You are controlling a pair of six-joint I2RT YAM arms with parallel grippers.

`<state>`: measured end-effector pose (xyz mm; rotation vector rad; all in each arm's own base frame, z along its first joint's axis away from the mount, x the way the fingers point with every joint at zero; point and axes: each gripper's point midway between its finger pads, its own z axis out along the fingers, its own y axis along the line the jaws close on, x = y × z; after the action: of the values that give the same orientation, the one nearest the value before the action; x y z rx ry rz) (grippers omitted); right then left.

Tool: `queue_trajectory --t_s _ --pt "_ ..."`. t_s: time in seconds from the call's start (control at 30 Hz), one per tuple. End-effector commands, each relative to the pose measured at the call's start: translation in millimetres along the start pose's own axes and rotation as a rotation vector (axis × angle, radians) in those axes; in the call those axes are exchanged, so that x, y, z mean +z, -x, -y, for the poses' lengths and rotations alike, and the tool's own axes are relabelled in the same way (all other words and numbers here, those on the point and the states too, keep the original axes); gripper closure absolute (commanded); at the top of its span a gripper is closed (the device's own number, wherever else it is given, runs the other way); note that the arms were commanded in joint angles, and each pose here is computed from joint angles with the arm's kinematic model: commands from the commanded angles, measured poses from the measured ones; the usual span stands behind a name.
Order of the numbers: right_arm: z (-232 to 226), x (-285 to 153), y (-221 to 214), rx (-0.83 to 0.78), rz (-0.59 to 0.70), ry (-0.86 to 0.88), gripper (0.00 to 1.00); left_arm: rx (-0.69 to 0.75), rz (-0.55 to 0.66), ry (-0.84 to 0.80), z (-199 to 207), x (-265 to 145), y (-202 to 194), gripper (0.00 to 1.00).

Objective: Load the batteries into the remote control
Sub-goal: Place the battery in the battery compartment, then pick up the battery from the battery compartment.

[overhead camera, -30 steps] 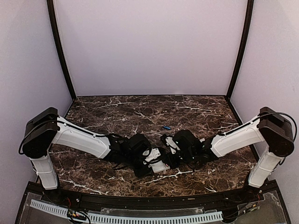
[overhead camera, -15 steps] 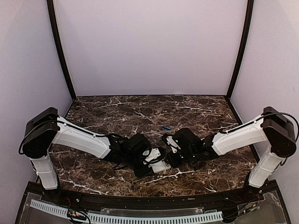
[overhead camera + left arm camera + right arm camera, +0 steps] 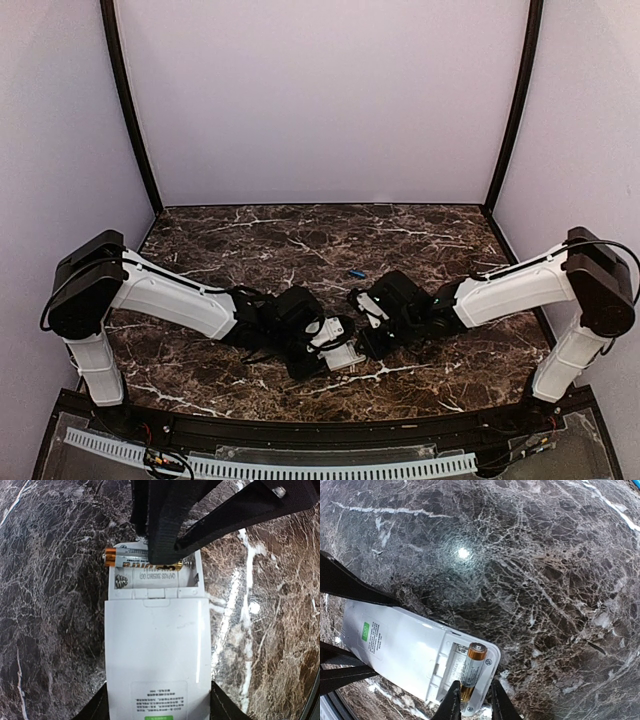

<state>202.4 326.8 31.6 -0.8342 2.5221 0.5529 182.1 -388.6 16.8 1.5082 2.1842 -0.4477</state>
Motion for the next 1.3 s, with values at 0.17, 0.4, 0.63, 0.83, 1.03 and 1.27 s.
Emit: queue_trajectory --t_s 0.17,0.4,0.63,0.83,1.03,1.27 --pt "1.3 -14.3 36.2 0.044 0.076 0.05 0.8 -0.026 -0.252 -0.05 12.2 14.4 -77.8 0.85" --pt "2.6 -5.9 48.9 0.068 0.09 0.093 0.83 -0.024 -0.252 -0.054 13.2 14.6 -77.6 0.84" --pt "-2.0 3.0 48.7 0.07 0.069 0.12 0.85 -0.025 -0.255 -0.055 13.2 15.1 -78.2 0.77" --pt "4.0 11.3 40.7 0.067 0.042 0.093 0.88 -0.026 -0.257 -0.05 12.2 15.9 -78.6 0.76" --pt "5.6 15.6 31.4 0.06 0.02 0.092 0.92 -0.027 -0.26 -0.047 11.6 16.6 -78.9 0.76" --pt "1.9 12.6 21.8 0.038 0.013 0.11 0.92 -0.028 -0.264 -0.04 10.4 17.7 -79.1 0.76"
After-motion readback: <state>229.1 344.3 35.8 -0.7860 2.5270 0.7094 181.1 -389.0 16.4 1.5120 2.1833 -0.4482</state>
